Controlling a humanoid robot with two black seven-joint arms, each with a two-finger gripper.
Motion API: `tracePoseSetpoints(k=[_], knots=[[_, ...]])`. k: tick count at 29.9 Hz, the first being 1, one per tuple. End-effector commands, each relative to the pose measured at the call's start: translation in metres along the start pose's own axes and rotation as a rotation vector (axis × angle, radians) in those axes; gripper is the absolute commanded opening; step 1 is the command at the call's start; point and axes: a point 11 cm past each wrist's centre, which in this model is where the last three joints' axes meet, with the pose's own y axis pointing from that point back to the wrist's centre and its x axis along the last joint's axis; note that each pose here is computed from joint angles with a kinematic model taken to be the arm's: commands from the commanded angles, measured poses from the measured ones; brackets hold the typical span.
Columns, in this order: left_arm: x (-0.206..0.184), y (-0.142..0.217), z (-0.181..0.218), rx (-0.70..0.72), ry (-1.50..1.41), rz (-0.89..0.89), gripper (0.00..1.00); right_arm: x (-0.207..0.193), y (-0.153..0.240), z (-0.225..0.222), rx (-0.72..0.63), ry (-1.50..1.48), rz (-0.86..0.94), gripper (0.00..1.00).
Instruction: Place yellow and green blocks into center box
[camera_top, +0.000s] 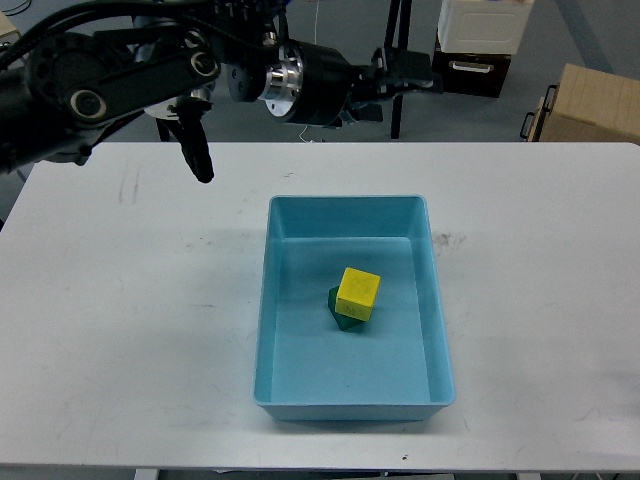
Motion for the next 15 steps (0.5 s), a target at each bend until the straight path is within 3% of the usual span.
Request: tracePoseSetpoints(k=[1,5,11,15], knots=[[0.034,0.043,-0.028,-0.104,0.18,0.148,1.0,-0.005,-0.006,-0.002,-0.015,0.017,-0.014,1.0],[0.047,0.091,-0.063,-0.28,0.35,0.284,1.0,-0.016,-0.027,-0.003,-0.057,0.058,-0.053,1.0],[0.034,0.147,-0.12,-0.461,0.577,0.458,1.0,-0.015,-0.043,0.01,-0.134,0.147,-0.059,1.0],[-0.005,0.191,-0.162,-0.623,0.764,0.604,1.0,-0.006,-0.038,0.022,-0.176,0.181,-0.036,1.0]])
